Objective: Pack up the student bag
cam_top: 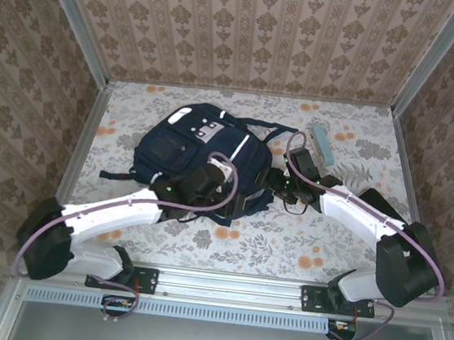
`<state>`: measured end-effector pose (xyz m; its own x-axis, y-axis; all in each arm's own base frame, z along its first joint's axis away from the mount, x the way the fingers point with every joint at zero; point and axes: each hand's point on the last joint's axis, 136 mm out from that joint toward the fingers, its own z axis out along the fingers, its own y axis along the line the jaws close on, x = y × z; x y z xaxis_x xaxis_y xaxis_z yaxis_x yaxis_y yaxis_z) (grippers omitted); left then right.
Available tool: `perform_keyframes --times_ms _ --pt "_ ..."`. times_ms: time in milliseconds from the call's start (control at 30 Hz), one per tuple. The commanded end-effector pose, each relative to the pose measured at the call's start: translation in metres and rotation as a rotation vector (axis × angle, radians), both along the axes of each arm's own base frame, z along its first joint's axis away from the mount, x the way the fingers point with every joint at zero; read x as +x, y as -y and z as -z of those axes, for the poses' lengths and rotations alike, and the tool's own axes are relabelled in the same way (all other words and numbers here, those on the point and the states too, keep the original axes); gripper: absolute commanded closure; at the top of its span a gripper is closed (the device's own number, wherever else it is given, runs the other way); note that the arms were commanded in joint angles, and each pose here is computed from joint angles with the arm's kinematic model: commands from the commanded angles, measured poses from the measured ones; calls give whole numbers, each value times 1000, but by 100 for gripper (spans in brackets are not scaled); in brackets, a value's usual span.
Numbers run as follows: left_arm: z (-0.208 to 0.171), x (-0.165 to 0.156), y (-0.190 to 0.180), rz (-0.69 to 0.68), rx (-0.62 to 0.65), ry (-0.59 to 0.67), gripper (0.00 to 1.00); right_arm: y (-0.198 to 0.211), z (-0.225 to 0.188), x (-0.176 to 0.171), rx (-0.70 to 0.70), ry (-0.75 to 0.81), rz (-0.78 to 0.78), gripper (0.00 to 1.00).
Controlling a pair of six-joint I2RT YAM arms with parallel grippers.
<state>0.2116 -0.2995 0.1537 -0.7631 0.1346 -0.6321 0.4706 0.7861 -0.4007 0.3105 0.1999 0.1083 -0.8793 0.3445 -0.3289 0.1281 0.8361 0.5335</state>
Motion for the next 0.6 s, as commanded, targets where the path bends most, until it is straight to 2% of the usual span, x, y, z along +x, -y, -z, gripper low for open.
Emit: perform_keyframes --times_ms 0,167,333,400,467,567 --pt "8 8 -34 -158 -26 -98 33 -4 -3 -17 -137 14 -134 33" --pt "23 17 -85 -401 -56 -206 34 -32 -3 -40 -266 38 -296 37" --pt "30 15 -113 -542 -94 -267 35 -76 7 -64 -346 62 -450 46" --pt "36 11 -123 -600 -101 -301 35 -91 14 -70 -351 48 -478 50" --pt "48 1 -141 -717 -89 -383 36 -102 22 -72 -350 31 -481 53" --pt "53 -4 -143 -776 -166 -423 36 -110 27 -68 -339 28 -461 56"
